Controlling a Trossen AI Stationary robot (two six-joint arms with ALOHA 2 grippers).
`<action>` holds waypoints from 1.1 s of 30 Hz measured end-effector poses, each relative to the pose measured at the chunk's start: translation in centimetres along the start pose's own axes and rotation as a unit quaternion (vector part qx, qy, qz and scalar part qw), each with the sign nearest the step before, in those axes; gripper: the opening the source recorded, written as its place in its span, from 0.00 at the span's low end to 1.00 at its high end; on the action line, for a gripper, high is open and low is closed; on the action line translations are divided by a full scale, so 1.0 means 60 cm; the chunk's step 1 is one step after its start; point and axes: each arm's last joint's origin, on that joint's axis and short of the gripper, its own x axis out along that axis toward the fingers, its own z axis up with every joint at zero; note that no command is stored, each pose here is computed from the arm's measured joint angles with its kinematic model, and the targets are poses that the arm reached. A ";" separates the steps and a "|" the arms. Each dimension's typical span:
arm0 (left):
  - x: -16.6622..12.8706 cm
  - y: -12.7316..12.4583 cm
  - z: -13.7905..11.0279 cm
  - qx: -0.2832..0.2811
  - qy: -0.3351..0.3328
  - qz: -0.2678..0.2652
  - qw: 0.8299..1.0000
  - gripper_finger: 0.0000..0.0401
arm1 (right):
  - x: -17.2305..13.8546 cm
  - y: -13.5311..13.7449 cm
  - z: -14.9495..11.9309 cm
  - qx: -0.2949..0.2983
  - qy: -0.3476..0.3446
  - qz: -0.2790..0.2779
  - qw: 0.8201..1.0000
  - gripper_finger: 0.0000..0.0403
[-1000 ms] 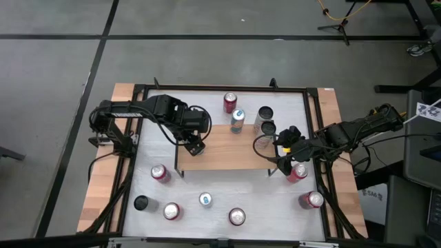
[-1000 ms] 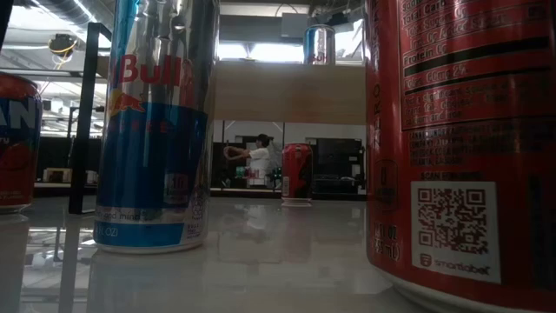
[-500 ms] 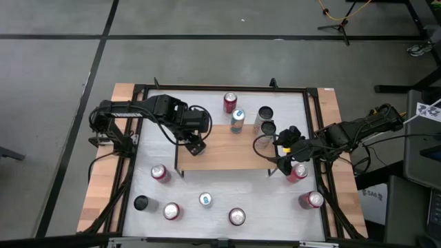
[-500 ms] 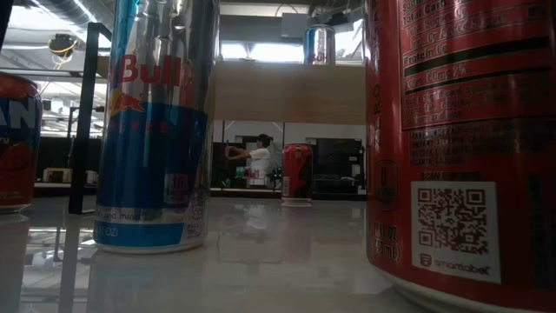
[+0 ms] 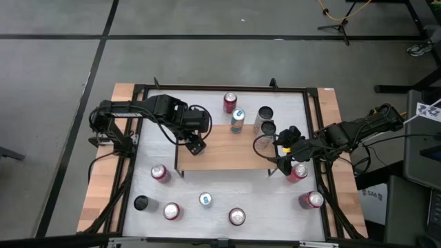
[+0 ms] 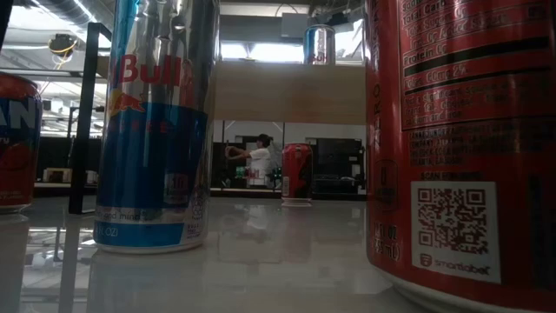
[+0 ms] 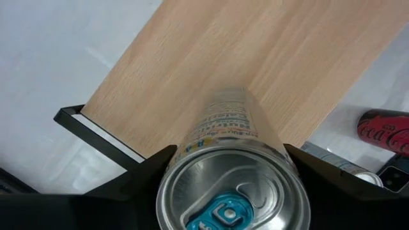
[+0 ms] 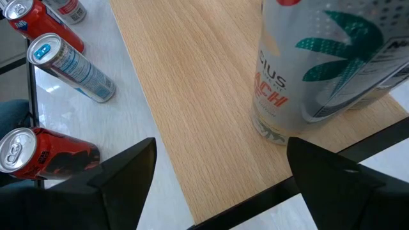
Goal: Place canned beverage on shelf
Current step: Put the top blue soda can on the shelf
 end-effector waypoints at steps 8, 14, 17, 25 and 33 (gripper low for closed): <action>-0.001 0.000 0.000 0.000 -0.003 0.001 1.000 0.71 | 0.000 0.000 0.000 0.000 0.000 0.000 1.000 0.85; -0.001 0.000 0.000 0.000 -0.002 0.001 1.000 0.74 | 0.000 0.000 0.000 0.000 0.000 0.000 1.000 0.85; -0.001 0.001 0.000 0.000 -0.002 0.001 1.000 0.74 | 0.000 0.000 0.000 0.000 0.000 0.000 1.000 0.85; -0.012 0.007 -0.005 0.015 -0.009 -0.005 1.000 0.74 | 0.000 0.000 0.000 0.000 0.000 0.000 1.000 0.85; -0.039 0.022 -0.015 0.025 -0.027 -0.019 0.999 0.74 | 0.000 0.000 0.000 0.000 0.000 0.000 1.000 0.85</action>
